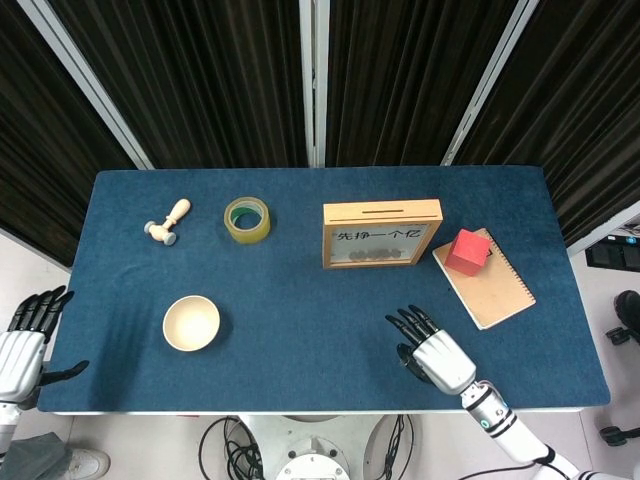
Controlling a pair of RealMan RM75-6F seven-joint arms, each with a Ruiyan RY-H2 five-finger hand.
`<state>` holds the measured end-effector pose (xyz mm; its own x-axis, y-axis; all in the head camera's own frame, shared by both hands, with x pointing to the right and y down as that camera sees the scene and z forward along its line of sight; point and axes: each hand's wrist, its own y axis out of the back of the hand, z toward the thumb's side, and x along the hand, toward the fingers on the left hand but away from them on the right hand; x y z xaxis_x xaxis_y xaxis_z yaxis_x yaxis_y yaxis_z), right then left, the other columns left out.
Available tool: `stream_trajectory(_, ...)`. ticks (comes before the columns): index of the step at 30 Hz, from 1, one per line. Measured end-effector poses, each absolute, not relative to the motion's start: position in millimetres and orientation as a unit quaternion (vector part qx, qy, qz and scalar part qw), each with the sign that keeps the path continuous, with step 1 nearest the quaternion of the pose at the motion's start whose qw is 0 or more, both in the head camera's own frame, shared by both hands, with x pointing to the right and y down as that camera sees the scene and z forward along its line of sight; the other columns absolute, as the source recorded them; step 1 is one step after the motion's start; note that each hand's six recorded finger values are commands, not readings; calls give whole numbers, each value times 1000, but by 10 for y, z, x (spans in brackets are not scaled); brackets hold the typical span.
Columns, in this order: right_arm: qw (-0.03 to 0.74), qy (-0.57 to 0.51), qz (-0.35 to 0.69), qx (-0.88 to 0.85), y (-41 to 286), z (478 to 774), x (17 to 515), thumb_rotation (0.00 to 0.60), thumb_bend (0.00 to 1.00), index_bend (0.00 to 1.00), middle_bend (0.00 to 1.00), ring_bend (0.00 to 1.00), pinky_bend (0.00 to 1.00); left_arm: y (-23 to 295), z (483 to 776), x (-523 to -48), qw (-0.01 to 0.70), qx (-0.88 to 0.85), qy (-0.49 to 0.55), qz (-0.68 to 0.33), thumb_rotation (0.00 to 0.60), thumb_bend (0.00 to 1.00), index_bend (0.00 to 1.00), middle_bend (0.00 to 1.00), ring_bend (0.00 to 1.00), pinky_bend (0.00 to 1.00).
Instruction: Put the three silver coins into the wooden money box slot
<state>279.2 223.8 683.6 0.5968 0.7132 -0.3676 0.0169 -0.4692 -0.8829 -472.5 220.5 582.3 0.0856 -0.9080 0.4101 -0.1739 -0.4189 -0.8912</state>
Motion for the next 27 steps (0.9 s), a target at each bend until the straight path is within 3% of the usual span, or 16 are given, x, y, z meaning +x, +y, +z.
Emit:
stream_trajectory(5,464,-300,349,-757,1816,6407,2701,600,450,734,105,0,0,2200,5811,-4686,347,-653,413,-531,600,10,13,0,0,0)
stream_trajectory(12,519,-403,303,-690,856,5454,2489,600,451,792,134,0,0,2211,5834,-4641,347,-657,407,-532,600,10,13,0,0,0)
stream_trajectory(14,530,-421,313,-666,618,5331,2485,600,449,792,133,0,0,2212,5841,-4635,347,-657,405,-533,600,10,13,0,0,0)
stream_trajectory(18,525,-433,369,-633,220,5295,2495,600,449,793,134,0,0,2212,5842,-4631,345,-658,405,-534,600,11,13,0,0,0)
stream_trajectory(27,458,-409,510,-603,-288,5507,2424,600,451,789,141,0,0,2193,5880,-4618,343,-661,404,-531,600,11,13,0,0,0)
